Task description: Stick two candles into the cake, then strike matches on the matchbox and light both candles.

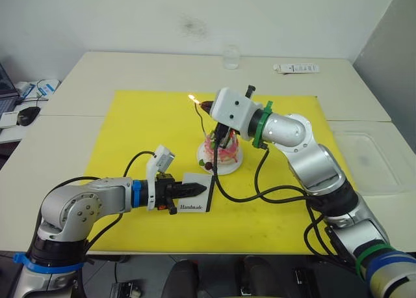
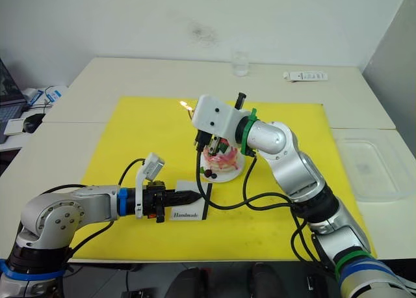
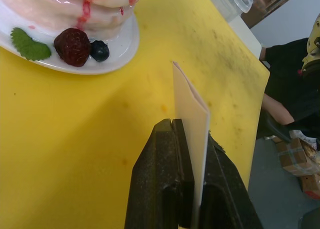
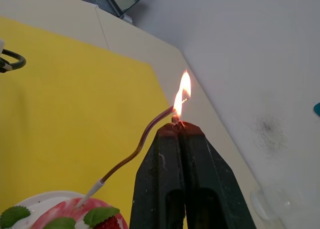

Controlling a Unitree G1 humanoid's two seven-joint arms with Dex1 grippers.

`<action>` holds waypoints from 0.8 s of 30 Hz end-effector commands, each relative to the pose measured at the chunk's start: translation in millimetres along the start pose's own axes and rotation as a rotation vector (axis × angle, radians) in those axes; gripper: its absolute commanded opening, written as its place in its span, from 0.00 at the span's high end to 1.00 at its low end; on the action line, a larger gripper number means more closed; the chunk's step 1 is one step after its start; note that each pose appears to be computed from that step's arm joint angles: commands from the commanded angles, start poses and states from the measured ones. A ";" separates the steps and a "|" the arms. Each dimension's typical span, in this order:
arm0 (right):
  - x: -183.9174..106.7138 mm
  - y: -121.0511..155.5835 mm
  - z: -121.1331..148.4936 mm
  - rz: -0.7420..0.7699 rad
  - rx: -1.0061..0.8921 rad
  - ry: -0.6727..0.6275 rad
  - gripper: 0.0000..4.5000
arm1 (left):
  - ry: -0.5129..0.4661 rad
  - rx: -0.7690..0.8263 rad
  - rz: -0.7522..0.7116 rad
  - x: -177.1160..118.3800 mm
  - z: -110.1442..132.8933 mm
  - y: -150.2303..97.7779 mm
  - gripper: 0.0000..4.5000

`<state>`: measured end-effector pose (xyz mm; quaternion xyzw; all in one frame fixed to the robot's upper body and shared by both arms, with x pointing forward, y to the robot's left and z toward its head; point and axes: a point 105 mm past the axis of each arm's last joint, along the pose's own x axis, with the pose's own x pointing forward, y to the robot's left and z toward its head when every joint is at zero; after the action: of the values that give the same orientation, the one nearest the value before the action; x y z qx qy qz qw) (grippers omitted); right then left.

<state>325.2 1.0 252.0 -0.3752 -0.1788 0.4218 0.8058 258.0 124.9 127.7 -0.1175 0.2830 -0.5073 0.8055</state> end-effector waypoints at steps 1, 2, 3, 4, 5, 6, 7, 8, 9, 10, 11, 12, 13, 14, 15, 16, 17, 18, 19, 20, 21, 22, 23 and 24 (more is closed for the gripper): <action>-13.6 -4.0 15.1 -0.006 -0.005 -0.046 1.00 | -0.018 0.021 -0.015 0.3 6.4 -3.1 1.00; -15.9 -2.3 16.1 0.002 0.001 -0.050 1.00 | -0.018 0.021 -0.015 0.2 6.4 -2.9 1.00; -17.9 -1.0 16.9 0.007 0.005 -0.052 1.00 | -0.018 0.020 -0.015 0.1 6.4 -2.7 1.00; -21.0 2.0 18.9 0.021 0.021 -0.062 1.00 | -0.018 0.019 -0.015 0.1 6.6 -2.4 1.00; -23.7 4.7 20.6 0.032 0.033 -0.069 1.00 | -0.018 0.018 -0.015 0.2 6.8 -2.0 1.00; -26.1 7.2 21.7 0.043 0.041 -0.075 1.00 | -0.018 0.017 -0.016 0.3 6.9 -2.0 1.00; -28.3 10.5 23.3 0.060 0.049 -0.084 1.00 | -0.017 0.016 -0.018 0.4 6.9 -2.1 1.00; -30.5 13.2 23.7 0.074 0.051 -0.087 1.00 | -0.017 0.016 -0.019 0.5 6.9 -2.2 1.00; -33.2 16.1 24.1 0.089 0.054 -0.093 1.00 | -0.017 0.015 -0.020 0.5 6.8 -2.1 1.00; -36.4 18.9 24.6 0.104 0.060 -0.099 1.00 | -0.016 0.014 -0.021 0.4 6.7 -2.2 1.00; -38.5 20.6 24.8 0.113 0.064 -0.102 1.00 | -0.016 0.013 -0.021 0.4 6.6 -2.3 1.00; -40.6 21.1 24.4 0.114 0.065 -0.101 1.00 | -0.015 0.013 -0.022 0.3 6.5 -2.5 1.00; -43.6 21.4 23.5 0.114 0.066 -0.100 1.00 | -0.015 0.011 -0.025 0.2 6.4 -2.8 1.00; -47.9 22.5 22.7 0.121 0.068 -0.099 1.00 | -0.014 0.009 -0.030 -0.1 6.4 -3.5 1.00; -53.1 21.8 21.0 0.116 0.072 -0.092 1.00 | -0.014 0.004 -0.040 -0.8 6.3 -5.0 1.00; -59.6 21.0 18.9 0.110 0.081 -0.084 1.00 | -0.011 0.000 -0.058 -1.6 6.0 -7.7 1.00; -67.0 20.0 15.6 0.101 0.092 -0.068 1.00 | -0.008 -0.006 -0.082 -2.5 5.6 -11.5 1.00; -74.1 18.7 11.9 0.087 0.103 -0.049 1.00 | -0.006 -0.010 -0.104 -3.2 5.4 -14.9 1.00; -84.0 17.3 6.5 0.073 0.118 -0.018 1.00 | -0.009 -0.015 -0.131 -3.7 6.3 -19.3 1.00; -93.1 14.8 1.1 0.049 0.138 0.014 1.00 | -0.013 -0.019 -0.151 -3.9 7.3 -22.5 1.00; -100.3 12.4 -2.2 0.029 0.159 0.036 1.00 | -0.017 -0.021 -0.162 -4.1 8.2 -24.5 1.00; -104.7 11.0 -3.7 0.017 0.174 0.049 1.00 | -0.019 -0.022 -0.168 -4.3 8.8 -25.5 1.00; -113.2 6.5 -8.2 -0.011 0.190 0.083 1.00 | -0.022 -0.024 -0.173 -4.2 9.2 -26.5 1.00; -119.0 3.6 -10.8 -0.029 0.199 0.106 1.00 | -0.024 -0.025 -0.177 -4.1 9.5 -27.1 1.00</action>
<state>266.9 -92.3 231.2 -0.3094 -0.0781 0.4248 0.8472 245.3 117.8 138.0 -0.1631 0.2879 -0.5547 0.7634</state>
